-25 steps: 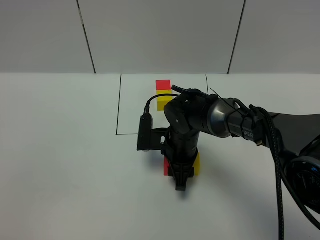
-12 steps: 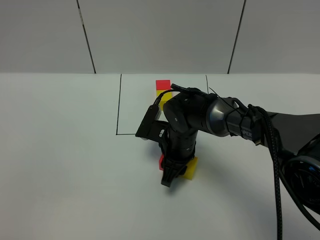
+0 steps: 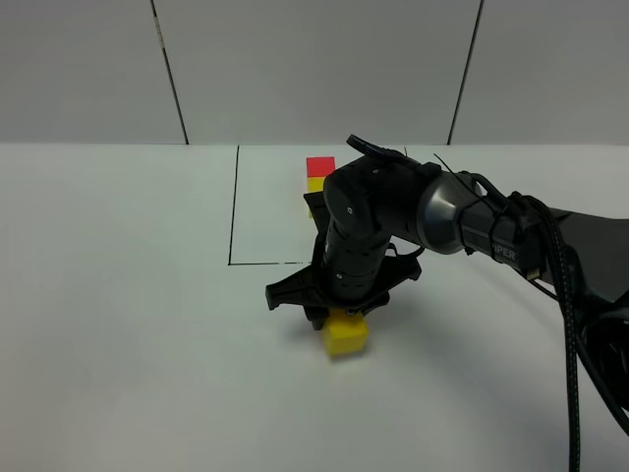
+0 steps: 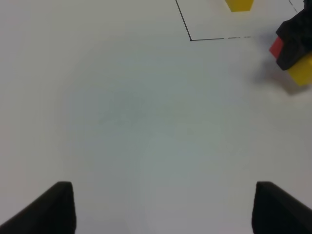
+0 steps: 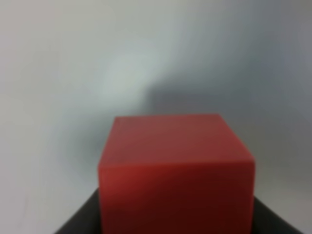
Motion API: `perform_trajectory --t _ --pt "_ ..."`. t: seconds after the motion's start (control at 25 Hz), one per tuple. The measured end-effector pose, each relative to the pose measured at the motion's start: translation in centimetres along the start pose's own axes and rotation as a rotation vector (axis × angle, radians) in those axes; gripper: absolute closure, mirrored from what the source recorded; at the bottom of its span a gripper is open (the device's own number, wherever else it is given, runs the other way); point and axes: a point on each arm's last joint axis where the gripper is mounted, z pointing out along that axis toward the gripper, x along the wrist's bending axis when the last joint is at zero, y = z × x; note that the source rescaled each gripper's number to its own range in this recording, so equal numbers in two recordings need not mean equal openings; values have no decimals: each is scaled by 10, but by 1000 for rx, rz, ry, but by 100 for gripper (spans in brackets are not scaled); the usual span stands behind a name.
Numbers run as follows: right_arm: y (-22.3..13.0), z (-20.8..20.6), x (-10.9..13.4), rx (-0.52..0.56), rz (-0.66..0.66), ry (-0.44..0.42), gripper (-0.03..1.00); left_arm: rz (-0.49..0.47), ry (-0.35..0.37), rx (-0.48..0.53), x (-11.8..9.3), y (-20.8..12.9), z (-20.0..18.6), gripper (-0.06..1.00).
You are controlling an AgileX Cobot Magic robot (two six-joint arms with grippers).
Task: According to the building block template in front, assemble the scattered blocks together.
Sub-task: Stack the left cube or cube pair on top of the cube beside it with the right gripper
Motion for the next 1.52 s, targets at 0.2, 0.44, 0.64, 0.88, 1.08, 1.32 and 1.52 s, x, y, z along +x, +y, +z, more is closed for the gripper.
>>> perform_trajectory --t 0.2,0.44,0.64,0.88,1.08,1.32,1.52 --pt "1 0 0 -10 186 2 96 0 0 0 0 0 0 38" --pt "1 2 -1 -13 268 -13 96 0 0 0 0 0 0 38" --pt "-1 18 -3 15 287 -36 96 0 0 0 0 0 0 38" --pt "-2 27 -8 20 227 -83 96 0 0 0 0 0 0 38" --pt "-3 29 -8 24 204 -90 96 0 0 0 0 0 0 38" --pt "-5 32 -5 31 137 -95 96 0 0 0 0 0 0 38" --pt "-5 32 -5 32 132 -94 96 0 0 0 0 0 0 38"
